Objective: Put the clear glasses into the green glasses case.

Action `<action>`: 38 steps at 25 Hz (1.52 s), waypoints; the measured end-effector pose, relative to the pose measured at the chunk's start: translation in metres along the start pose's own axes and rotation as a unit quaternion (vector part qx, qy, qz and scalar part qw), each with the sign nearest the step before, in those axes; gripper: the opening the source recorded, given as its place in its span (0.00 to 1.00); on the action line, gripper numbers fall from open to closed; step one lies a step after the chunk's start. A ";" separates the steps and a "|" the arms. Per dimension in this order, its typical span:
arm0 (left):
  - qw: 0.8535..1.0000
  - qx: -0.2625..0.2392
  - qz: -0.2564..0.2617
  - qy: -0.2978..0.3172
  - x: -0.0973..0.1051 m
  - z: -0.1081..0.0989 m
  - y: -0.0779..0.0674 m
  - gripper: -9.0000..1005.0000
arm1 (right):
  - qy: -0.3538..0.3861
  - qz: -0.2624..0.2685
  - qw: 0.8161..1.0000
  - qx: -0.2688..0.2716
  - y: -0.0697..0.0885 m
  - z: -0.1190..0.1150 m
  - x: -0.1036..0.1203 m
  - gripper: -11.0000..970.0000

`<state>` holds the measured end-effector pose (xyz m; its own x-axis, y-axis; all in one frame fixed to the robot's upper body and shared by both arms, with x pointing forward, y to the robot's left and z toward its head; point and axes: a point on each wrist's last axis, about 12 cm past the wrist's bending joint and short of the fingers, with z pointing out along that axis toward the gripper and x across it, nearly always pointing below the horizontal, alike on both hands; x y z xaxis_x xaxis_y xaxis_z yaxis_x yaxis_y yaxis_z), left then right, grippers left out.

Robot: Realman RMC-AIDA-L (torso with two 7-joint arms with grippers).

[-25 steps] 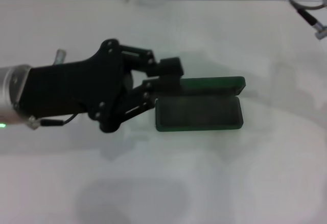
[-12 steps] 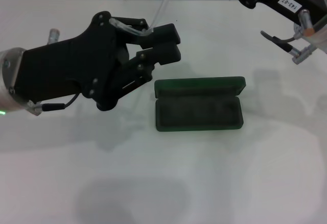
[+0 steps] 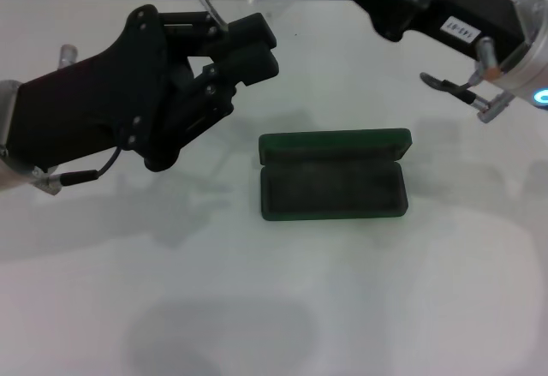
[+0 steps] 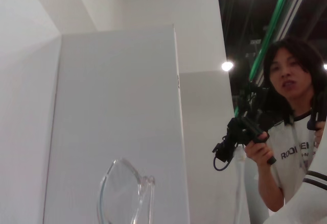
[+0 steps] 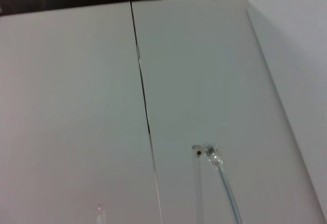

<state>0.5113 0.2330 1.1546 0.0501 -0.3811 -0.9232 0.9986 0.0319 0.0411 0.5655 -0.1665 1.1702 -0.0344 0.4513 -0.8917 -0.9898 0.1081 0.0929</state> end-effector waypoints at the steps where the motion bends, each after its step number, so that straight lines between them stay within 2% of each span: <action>1: 1.000 0.000 0.000 0.000 0.000 0.000 0.000 0.16 | 0.005 0.000 1.000 -0.001 0.000 0.001 0.001 0.12; 11: 1.000 0.002 -0.004 0.001 0.002 0.002 0.000 0.16 | 0.045 0.009 0.999 -0.022 0.003 0.015 0.014 0.12; 22: 1.000 -0.006 -0.013 -0.003 0.005 0.000 -0.002 0.17 | 0.050 0.013 0.998 -0.028 0.005 0.019 0.017 0.12; 30: 1.000 -0.008 -0.023 -0.002 0.008 -0.004 -0.005 0.17 | 0.035 -0.002 0.999 -0.002 0.002 0.013 0.016 0.12; 38: 1.000 -0.002 -0.024 0.002 0.008 -0.003 -0.005 0.17 | 0.036 -0.006 0.999 0.001 0.002 0.012 0.017 0.12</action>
<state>0.5068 0.2329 1.1457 0.0012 -0.3777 -0.9259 0.9998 0.0176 -0.0059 0.5651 -0.1480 1.1610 -0.0318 0.3859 -0.9220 -0.9900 0.1144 0.0820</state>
